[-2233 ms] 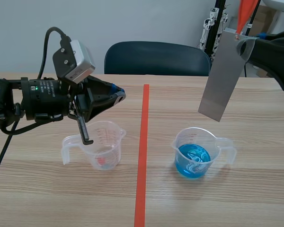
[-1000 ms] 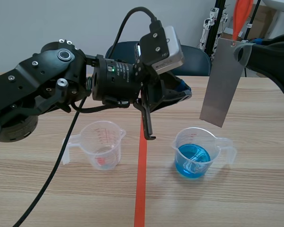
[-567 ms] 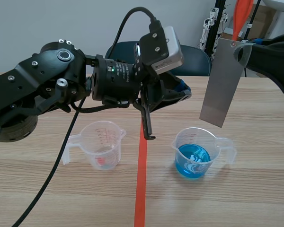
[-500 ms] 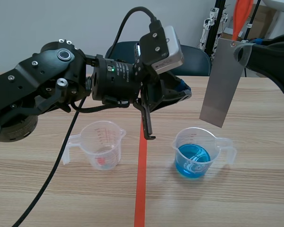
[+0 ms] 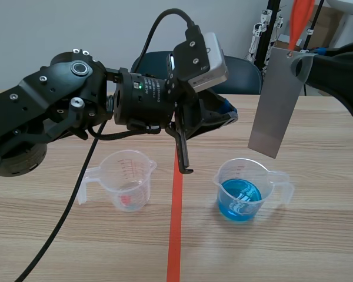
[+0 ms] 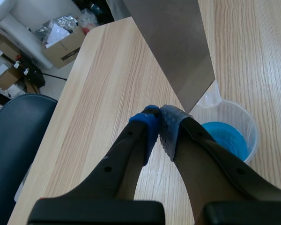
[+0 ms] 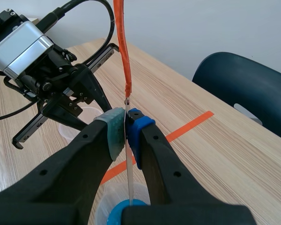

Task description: Do the redox reaction experiment. raise the plate out of the solution

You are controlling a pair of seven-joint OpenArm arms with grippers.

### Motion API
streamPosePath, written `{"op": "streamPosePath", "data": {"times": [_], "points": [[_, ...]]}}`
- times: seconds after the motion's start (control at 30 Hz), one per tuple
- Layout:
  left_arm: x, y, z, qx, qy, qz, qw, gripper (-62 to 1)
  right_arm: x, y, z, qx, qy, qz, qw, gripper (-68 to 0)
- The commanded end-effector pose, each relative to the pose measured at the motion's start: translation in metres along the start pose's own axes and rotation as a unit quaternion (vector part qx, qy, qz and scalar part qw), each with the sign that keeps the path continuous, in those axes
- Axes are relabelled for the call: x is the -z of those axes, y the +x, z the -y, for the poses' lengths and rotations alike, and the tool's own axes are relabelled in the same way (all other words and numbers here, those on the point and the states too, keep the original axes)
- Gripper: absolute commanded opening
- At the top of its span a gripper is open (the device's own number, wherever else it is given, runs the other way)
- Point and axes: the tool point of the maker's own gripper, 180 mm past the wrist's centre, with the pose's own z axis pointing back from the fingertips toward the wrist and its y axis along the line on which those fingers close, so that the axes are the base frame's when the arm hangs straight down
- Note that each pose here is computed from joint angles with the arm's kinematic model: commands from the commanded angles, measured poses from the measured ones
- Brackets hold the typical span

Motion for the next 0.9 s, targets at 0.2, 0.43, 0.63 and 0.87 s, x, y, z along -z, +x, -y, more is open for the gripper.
{"op": "streamPosePath", "data": {"times": [0.2,0.43,0.63,0.87], "points": [[0.0,0.007,-0.004,0.004,0.003,0.01,0.9999,-58.3,0.001,0.018,0.004,-0.014,-0.001,0.021,0.9997,-67.1],[0.0,0.007,-0.004,0.004,0.003,0.01,0.9999,-58.3,0.001,0.018,0.004,-0.014,-0.001,0.021,0.9997,-67.1],[-0.002,0.005,-0.003,0.004,-0.001,0.008,1.0,-58.2,0.001,0.018,0.004,-0.014,-0.001,0.021,0.9997,-67.1],[-0.01,-0.003,-0.005,0.006,-0.001,-0.001,1.0,-58.2,0.001,0.018,0.004,-0.014,-0.001,0.021,0.9997,-67.1]]}}
